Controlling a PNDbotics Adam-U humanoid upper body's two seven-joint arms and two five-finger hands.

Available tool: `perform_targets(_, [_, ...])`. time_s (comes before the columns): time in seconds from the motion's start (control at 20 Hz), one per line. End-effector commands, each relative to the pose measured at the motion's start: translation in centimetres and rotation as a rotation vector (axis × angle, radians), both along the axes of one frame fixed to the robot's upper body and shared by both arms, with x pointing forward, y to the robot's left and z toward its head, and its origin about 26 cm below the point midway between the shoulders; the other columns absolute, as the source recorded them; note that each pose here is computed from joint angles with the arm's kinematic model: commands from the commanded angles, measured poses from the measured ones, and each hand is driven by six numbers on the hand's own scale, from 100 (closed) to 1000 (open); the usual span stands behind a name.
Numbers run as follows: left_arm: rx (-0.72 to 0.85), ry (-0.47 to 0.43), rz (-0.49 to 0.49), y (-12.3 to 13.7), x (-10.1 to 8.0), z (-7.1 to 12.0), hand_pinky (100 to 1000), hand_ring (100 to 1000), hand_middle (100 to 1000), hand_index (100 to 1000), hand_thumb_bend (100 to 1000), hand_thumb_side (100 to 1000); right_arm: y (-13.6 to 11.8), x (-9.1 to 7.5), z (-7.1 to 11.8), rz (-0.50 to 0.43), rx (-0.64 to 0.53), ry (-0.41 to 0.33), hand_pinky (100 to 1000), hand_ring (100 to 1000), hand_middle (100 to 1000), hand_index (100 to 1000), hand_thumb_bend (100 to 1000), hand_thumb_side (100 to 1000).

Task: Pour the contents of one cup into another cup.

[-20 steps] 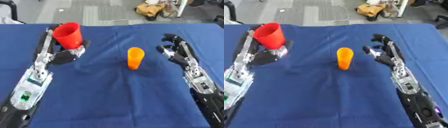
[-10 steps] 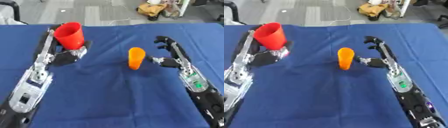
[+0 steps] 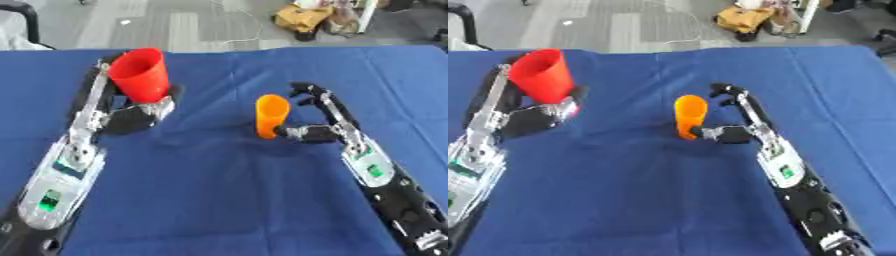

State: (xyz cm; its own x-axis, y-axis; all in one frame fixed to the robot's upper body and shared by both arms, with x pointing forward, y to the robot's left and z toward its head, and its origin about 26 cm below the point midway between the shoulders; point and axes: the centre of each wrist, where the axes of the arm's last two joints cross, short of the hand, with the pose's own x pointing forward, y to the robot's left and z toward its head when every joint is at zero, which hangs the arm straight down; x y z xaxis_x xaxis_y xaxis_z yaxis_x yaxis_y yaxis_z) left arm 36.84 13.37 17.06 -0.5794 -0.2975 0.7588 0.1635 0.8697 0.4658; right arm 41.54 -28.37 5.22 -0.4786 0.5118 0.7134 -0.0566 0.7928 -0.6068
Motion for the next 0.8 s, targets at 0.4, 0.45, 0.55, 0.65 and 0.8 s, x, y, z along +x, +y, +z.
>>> perform_targets(0.4, [-0.004, -0.021, -0.022, -0.4, -0.2, 0.7, 100, 274, 283, 598, 388, 202, 1.0, 0.7, 0.3, 0.033, -0.036, -0.008, 742, 890, 676, 858, 760, 371])
perform_targets(0.45, [-0.005, -0.021, -0.024, -0.5, -0.2, 0.7, 100, 274, 283, 598, 387, 202, 1.1, 0.8, 0.2, 0.037, -0.039, -0.006, 742, 890, 676, 858, 757, 372])
perform_targets(0.55, [-0.007, -0.022, -0.027, -0.5, -0.2, 0.7, 100, 274, 283, 598, 389, 203, 1.3, 0.9, 0.2, 0.046, -0.047, -0.003, 743, 890, 675, 858, 756, 372])
perform_targets(0.65, [-0.008, -0.022, -0.030, -0.6, -0.2, 0.7, 100, 275, 283, 598, 387, 203, 1.5, 0.9, 0.0, 0.053, -0.055, 0.003, 744, 890, 673, 858, 756, 375])
perform_targets(0.8, [-0.007, -0.020, -0.032, -0.7, -0.3, 0.7, 100, 275, 283, 598, 387, 203, 1.7, 1.0, -0.3, 0.064, -0.067, 0.013, 745, 889, 671, 858, 754, 374])
